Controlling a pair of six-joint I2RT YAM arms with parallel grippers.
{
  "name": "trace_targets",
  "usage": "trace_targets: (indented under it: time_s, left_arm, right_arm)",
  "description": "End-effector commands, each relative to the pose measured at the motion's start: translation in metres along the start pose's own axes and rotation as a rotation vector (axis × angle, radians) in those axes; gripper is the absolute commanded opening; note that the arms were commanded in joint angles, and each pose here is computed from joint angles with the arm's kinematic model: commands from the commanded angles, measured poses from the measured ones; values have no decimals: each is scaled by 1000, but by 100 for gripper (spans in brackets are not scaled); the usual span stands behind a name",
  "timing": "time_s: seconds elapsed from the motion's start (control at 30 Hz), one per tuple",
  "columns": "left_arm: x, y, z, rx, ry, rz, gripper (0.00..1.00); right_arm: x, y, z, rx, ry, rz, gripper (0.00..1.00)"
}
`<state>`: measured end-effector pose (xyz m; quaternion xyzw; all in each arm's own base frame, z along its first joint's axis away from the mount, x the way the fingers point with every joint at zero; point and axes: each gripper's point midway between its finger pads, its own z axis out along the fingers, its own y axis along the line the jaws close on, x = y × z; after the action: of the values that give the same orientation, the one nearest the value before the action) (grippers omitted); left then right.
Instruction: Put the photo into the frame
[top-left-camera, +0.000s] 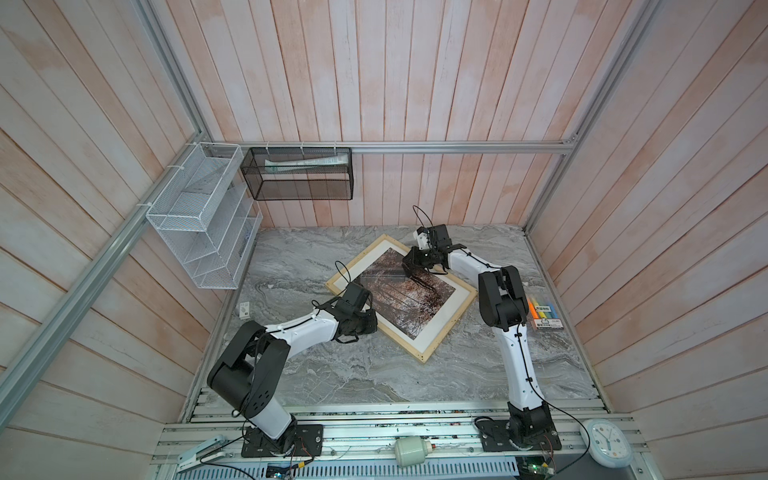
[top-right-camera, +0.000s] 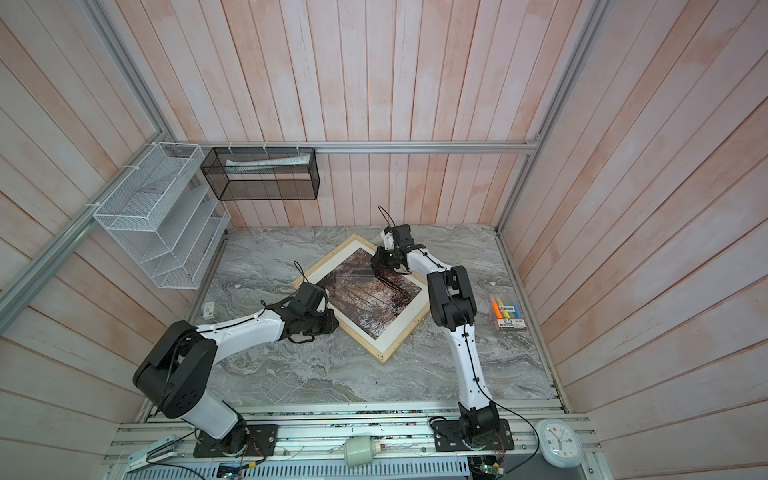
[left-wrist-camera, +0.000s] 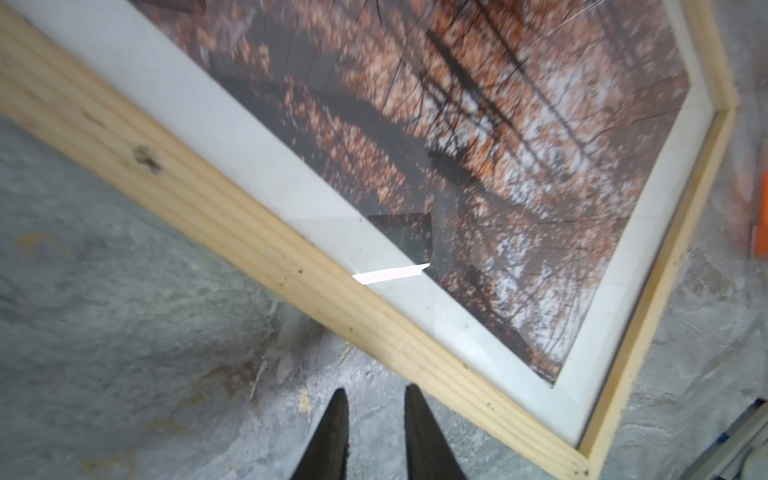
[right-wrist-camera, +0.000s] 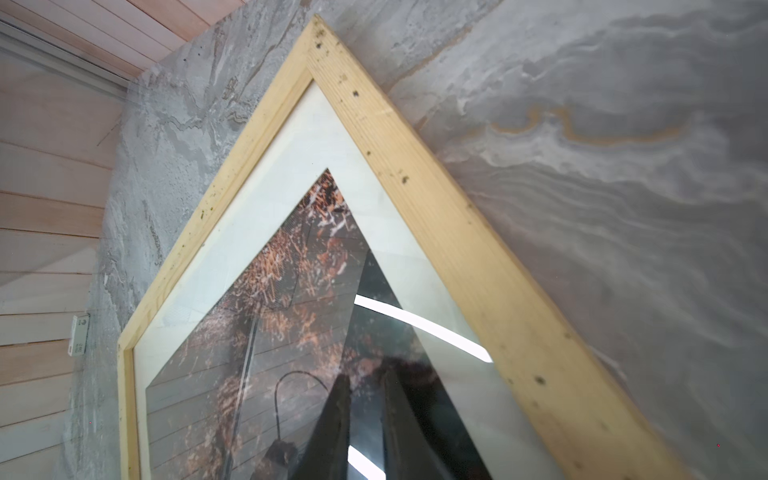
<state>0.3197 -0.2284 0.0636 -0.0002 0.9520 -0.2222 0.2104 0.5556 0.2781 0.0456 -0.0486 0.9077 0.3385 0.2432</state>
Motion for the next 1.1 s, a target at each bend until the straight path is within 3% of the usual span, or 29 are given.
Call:
trace_targets:
  time_s: [0.0,0.23,0.47,0.73,1.07]
  left_arm:
    - [-52,4,-26,-11,-139,17,28]
    - [-142,49,-28,-82,-290,-30,28]
    - [-210,91,3,-189,-304,-31,27]
    - [-232,128,38,-135,-281,-107,25]
    - [-227,144,59,-146,-242,-120,24]
  right_arm:
    - [-15,-2,-47,30,-58,-4,18]
    - [25,-10,-117,83,-113,-3,19]
    - [86,-47,-183,141,-144,94,19]
    - [156,-74,-224,194,-185,222,19]
    - [193,-83,-220,201,-136,273,18]
